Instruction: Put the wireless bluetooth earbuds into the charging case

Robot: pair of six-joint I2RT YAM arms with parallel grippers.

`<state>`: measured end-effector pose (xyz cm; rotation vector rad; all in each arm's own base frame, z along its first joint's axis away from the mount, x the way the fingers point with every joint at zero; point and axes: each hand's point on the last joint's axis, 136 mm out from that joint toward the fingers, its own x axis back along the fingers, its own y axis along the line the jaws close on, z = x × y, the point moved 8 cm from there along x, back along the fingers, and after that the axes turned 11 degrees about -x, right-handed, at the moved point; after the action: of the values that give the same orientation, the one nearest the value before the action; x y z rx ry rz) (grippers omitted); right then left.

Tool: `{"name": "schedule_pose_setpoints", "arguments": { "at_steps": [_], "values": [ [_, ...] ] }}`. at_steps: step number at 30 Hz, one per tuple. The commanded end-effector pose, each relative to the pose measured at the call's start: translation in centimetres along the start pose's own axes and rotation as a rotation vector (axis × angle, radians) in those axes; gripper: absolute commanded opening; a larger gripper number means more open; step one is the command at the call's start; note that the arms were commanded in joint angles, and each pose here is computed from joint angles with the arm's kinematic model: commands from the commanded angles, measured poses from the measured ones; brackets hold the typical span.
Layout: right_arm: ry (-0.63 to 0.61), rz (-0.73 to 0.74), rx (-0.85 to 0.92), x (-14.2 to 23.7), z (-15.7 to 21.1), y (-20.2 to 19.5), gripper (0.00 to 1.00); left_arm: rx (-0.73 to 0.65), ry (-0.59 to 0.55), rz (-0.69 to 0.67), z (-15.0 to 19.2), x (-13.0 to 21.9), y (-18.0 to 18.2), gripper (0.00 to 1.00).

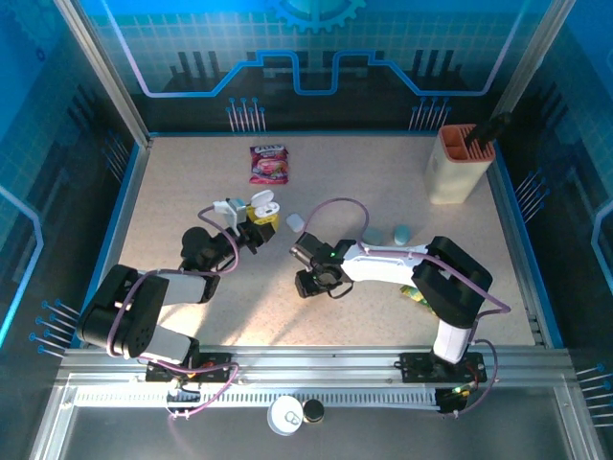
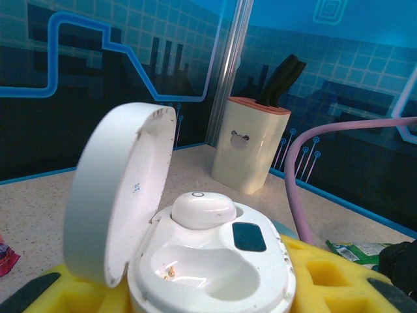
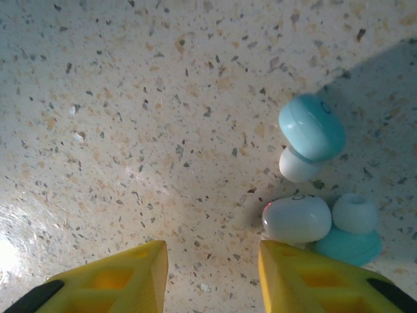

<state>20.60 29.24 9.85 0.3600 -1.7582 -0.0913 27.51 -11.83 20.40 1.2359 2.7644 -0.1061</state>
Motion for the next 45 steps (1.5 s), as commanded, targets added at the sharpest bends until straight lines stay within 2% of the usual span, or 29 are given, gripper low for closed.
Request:
{"name": "schedule_pose_setpoints", "arguments": {
  "at_steps": [1,8,26,36,45],
  "values": [
    [0.011,0.065,-0.011,-0.3,0.3,-0.3,0.41,-0.012,-0.03,-0.009,-0.6,0.5,0.0,0.2],
    [-0.014,0.154,-0.004,0.6,0.1,-1.4,0.43,-0.007,-0.026,-0.011,-0.4,0.6,-0.1,0.2],
    [-0.092,0.202,0.036,3.3,-0.9,-0.5,0.43,-0.007,-0.02,-0.027,-0.2,0.8,0.2,0.2],
    [-0.071,0.041,-0.119,1.8,-2.6,-1.8,0.4,0.001,-0.016,-0.021,-0.1,0.9,0.2,0.21],
    [-0.042,0.057,-0.151,0.6,-2.6,-2.8,0.37,0.008,-0.012,-0.018,0.0,0.8,0.2,0.2]
  ]
}}
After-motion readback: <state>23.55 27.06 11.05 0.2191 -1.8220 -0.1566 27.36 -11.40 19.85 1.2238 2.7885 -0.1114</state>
